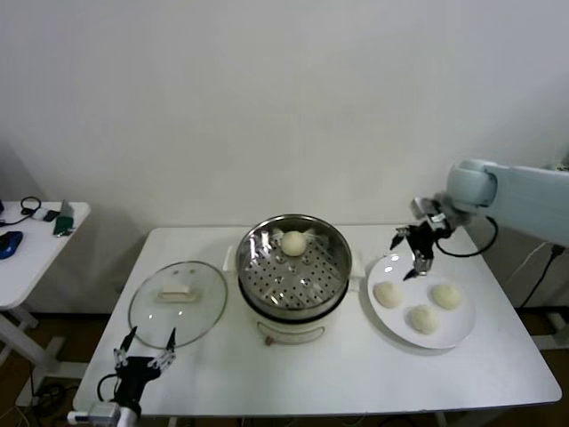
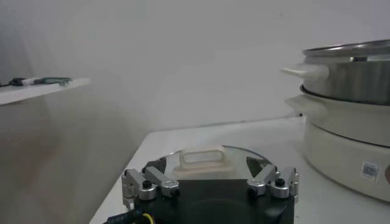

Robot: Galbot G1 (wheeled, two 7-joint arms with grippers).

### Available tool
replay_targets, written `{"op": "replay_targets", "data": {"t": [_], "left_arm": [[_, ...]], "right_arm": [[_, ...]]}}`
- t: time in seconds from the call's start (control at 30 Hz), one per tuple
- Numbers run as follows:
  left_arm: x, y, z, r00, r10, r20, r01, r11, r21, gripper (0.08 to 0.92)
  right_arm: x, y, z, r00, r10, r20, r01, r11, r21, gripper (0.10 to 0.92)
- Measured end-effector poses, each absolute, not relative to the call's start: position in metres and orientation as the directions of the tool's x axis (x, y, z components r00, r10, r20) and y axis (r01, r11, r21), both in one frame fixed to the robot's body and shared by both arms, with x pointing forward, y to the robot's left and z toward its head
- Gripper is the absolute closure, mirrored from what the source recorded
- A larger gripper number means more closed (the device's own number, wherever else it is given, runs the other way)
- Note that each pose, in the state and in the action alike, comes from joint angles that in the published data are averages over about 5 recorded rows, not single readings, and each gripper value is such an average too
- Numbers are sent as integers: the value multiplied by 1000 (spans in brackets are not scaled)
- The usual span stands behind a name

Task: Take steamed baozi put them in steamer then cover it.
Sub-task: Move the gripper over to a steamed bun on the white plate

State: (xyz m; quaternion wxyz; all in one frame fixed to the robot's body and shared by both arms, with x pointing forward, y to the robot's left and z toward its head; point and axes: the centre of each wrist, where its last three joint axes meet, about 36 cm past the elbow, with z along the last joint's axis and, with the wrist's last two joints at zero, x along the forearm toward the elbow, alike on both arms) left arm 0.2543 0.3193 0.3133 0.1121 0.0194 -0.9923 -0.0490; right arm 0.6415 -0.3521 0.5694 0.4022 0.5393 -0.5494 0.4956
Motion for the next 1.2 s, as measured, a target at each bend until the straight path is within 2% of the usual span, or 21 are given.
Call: {"op": "replay_targets", "data": {"t": [0.47, 0.87, 1.0, 1.2], "left_arm": [[245, 319, 309, -970, -70, 231, -49, 994, 98, 177], [239, 320, 305, -968, -74, 238, -52, 994, 98, 177], [238, 319, 305, -968, -73, 239, -50, 994, 100, 177], [237, 320, 306, -968, -74, 239, -50, 993, 104, 177]], "right_arm": [[654, -337, 499, -116, -116, 986, -993, -22, -119, 200], [661, -329, 469, -115, -79, 990, -993, -5, -116, 211], [663, -326, 466, -116, -78, 990, -993, 0, -117, 257], [665, -326, 466, -106, -80, 991, -994, 4, -106, 401]]}}
